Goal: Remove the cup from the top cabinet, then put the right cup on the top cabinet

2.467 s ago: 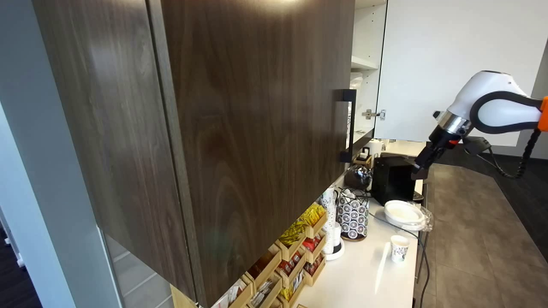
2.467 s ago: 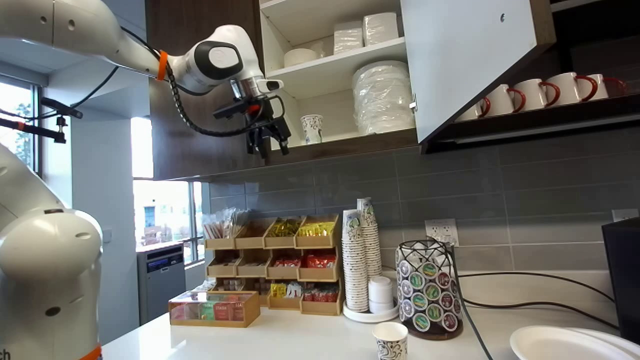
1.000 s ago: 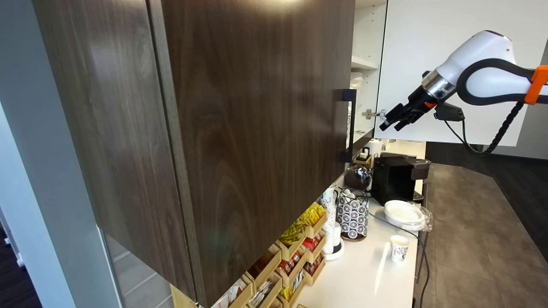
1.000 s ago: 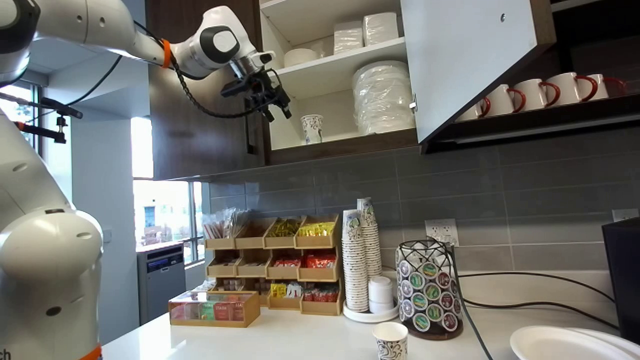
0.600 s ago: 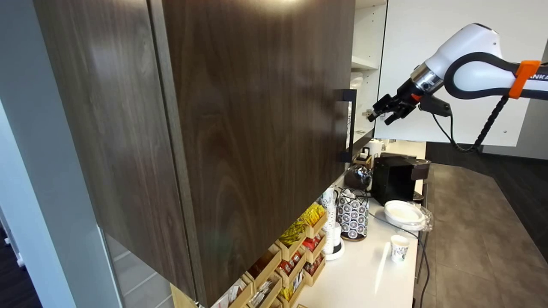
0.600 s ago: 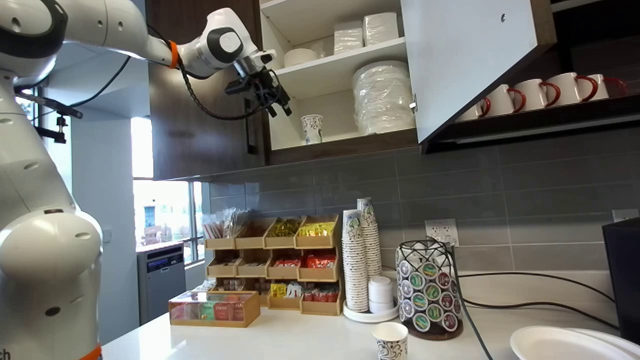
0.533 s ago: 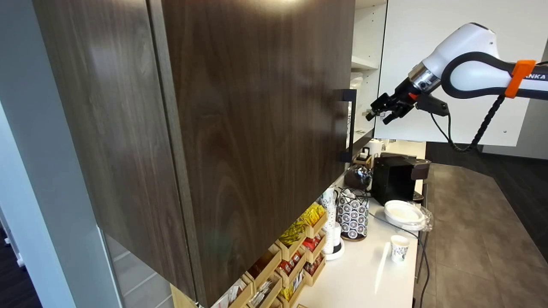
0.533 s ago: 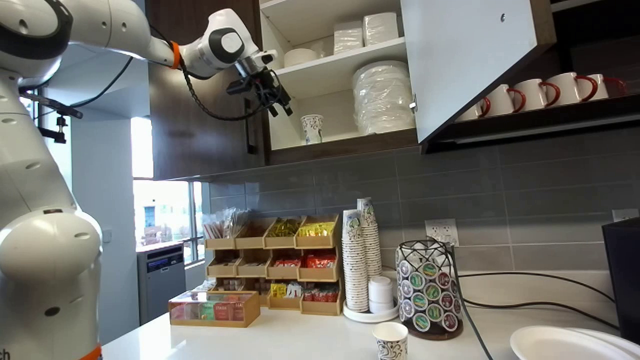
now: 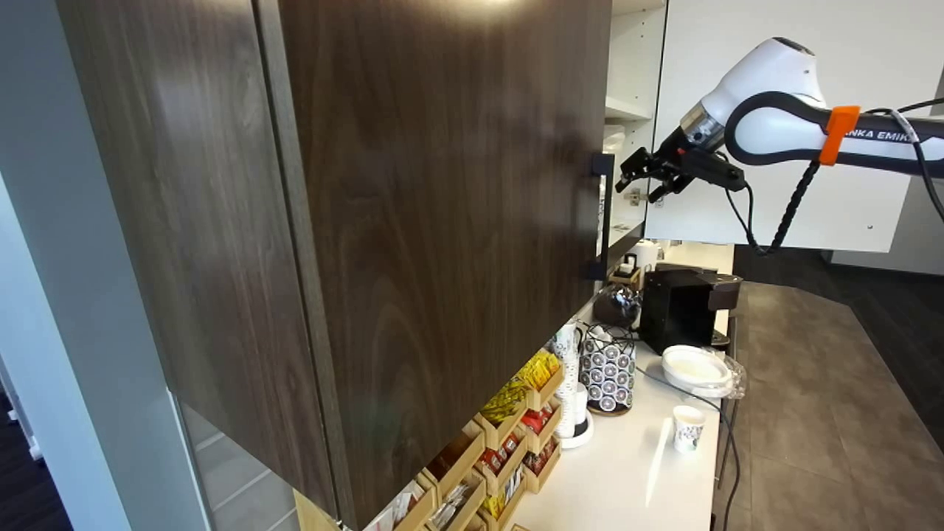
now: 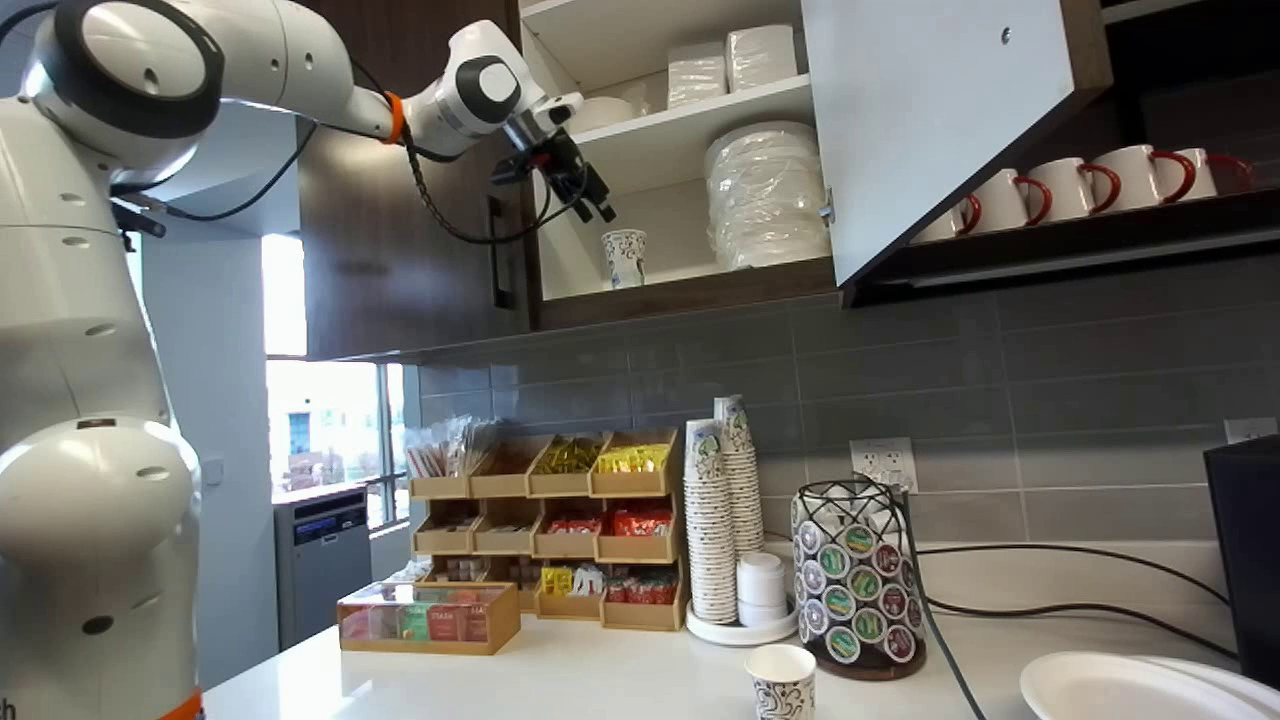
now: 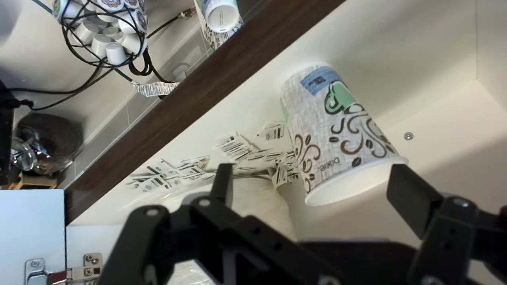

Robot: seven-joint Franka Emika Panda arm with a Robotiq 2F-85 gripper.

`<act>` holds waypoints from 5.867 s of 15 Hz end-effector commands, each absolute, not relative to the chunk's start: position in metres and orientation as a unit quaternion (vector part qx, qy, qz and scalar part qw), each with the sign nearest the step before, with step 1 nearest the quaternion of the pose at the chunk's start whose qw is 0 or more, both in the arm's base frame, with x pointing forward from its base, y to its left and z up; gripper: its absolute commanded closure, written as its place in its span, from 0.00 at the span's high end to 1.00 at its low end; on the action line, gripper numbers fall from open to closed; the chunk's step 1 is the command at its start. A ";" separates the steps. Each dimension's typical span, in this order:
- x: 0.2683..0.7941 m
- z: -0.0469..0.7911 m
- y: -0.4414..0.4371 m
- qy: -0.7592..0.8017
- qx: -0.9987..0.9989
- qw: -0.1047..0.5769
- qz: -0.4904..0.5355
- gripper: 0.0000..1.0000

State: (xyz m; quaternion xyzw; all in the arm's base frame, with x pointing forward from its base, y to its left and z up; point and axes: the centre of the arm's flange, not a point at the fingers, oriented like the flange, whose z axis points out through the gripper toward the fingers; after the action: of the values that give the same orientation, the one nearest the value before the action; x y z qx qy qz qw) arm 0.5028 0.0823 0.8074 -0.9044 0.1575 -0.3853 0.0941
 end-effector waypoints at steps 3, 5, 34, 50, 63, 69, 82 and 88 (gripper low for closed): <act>0.536 0.818 0.093 0.190 -0.900 0.101 -0.380 1.00; 0.544 0.816 0.093 0.198 -0.898 0.100 -0.380 1.00; 0.537 0.794 0.065 0.254 -0.901 0.057 -0.346 0.00; 0.422 0.817 0.034 0.118 -0.916 0.142 -0.357 0.01; 0.411 0.809 0.047 0.060 -0.934 0.126 -0.328 0.04; 0.419 0.739 0.028 0.066 -0.953 0.148 -0.257 0.01; 0.421 0.555 0.040 0.016 -0.973 0.142 -0.181 0.01; 0.431 0.515 0.040 0.019 -0.975 0.129 -0.182 0.04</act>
State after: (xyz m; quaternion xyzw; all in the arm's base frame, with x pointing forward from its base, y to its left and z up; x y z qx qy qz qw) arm 0.4306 0.0403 0.5148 -0.9746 0.0187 -0.1820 0.1290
